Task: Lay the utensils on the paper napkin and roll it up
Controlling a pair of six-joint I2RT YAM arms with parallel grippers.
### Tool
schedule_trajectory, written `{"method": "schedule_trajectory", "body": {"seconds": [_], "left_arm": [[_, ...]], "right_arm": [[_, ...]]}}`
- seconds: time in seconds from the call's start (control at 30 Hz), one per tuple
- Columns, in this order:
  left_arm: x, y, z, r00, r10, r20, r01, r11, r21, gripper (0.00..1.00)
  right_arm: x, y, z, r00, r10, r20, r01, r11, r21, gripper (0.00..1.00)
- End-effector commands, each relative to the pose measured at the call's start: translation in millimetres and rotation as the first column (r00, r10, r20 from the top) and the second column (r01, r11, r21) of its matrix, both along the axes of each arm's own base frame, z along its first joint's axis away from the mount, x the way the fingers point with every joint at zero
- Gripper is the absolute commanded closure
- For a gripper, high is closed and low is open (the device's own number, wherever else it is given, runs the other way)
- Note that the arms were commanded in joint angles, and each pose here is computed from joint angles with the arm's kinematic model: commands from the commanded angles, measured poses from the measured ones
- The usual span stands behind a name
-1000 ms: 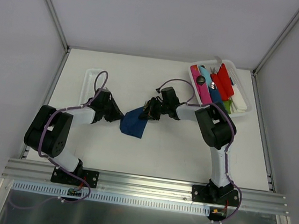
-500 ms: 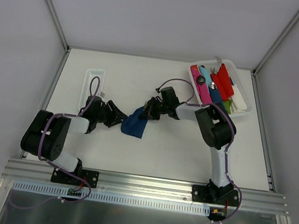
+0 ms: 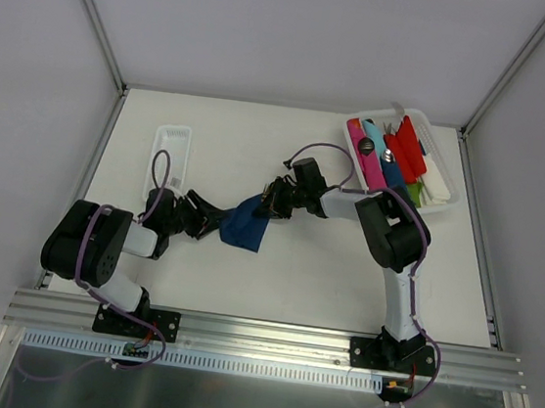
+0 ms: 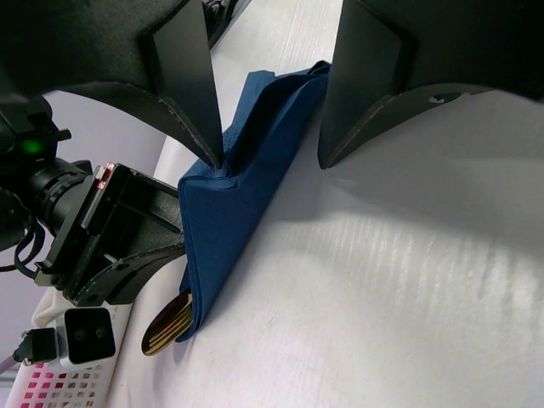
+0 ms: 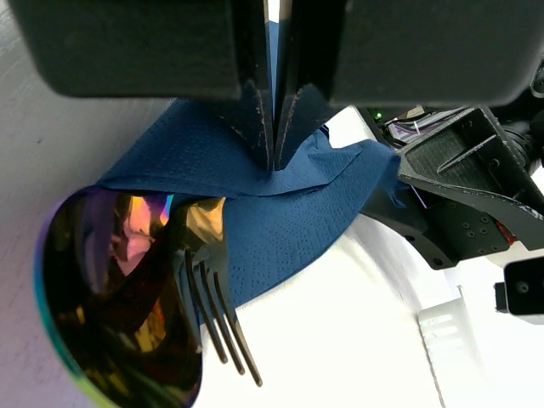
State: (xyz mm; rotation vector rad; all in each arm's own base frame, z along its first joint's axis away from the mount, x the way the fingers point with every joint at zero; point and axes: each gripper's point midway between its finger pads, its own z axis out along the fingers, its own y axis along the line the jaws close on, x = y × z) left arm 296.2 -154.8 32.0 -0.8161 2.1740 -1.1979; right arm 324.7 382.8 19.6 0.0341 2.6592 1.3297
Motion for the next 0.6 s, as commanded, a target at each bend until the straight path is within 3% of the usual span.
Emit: {"method": "schedule_trajectory", "body": {"seconds": [0.0,0.27,0.57], "left_arm": [[-7,12,-5,0.999,0.047,-0.008,-0.047,0.999,0.011,0.5],[-9,26,5,0.994,0.105,0.042,-0.106,0.994,0.023,0.54],[1,23,16,0.993,0.073,0.094,-0.077,0.996,0.037,0.59]], "right_arm": [[-2,-6,-20,1.0,-0.004,-0.01,0.004,0.997,-0.076,0.98],[-2,-7,-20,1.0,-0.008,-0.012,0.007,0.997,-0.08,0.98],[-3,-6,-20,1.0,-0.001,-0.008,0.001,0.996,-0.086,0.98]]}}
